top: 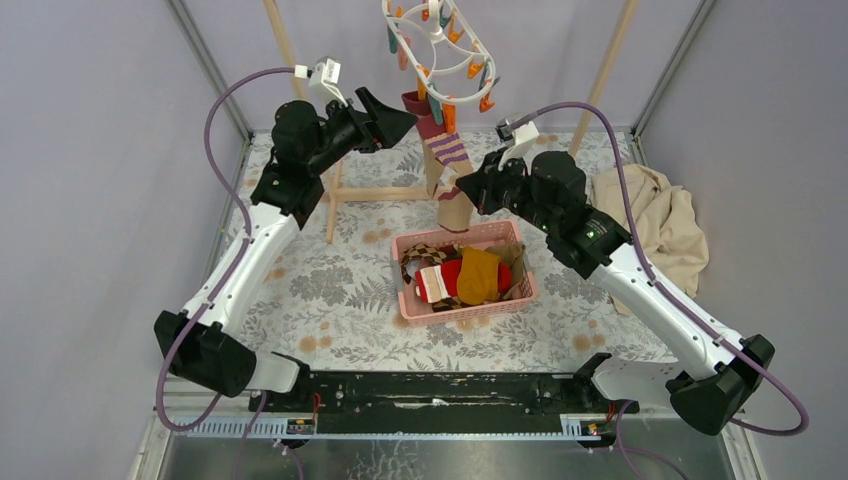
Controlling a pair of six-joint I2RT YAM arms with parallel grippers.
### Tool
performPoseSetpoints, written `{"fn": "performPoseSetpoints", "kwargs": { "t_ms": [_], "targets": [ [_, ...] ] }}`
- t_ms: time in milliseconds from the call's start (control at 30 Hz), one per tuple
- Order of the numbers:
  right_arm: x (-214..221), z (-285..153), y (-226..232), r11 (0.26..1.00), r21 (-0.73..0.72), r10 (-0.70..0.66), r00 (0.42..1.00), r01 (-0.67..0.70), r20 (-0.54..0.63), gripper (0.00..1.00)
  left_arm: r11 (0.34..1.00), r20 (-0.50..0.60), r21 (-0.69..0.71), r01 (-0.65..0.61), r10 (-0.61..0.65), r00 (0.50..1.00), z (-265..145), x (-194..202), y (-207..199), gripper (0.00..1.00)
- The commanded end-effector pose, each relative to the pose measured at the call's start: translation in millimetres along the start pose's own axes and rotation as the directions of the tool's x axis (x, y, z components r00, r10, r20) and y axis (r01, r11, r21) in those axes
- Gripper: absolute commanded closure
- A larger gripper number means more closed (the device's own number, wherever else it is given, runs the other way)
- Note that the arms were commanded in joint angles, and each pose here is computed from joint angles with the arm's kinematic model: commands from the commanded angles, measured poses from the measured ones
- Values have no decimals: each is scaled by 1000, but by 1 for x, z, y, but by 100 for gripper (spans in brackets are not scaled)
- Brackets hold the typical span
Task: Remove the socks clipped to the hanger
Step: Remove the sock from the hanger.
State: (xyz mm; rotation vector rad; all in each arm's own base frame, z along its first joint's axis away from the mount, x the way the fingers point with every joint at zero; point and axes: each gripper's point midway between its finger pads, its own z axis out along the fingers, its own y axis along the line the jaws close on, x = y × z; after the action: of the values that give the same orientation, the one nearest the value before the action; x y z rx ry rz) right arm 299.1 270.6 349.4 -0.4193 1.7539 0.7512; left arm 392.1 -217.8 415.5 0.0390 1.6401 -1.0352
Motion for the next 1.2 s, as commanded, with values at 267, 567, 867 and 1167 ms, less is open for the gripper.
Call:
{"fn": "performPoseSetpoints", "kwargs": {
  "t_ms": [267, 567, 867, 1167],
  "targets": [
    [-25, -16, 20, 996, -85, 12, 998, -7, 56, 100, 988, 80, 152, 5, -17, 997, 15, -30, -31, 17],
    [-22, -14, 21, 996, -93, 19, 999, -15, 42, 100, 981, 82, 192, -24, 9, 997, 24, -27, -48, 23],
    [-23, -14, 22, 995, -94, 24, 999, -20, 39, 100, 982, 53, 182, -53, 44, 998, 37, -12, -54, 23],
    [-26, -20, 24, 995, -97, 20, 999, -16, 41, 100, 980, 34, 185, -67, 62, 998, 48, -4, -54, 23]
  ]
}}
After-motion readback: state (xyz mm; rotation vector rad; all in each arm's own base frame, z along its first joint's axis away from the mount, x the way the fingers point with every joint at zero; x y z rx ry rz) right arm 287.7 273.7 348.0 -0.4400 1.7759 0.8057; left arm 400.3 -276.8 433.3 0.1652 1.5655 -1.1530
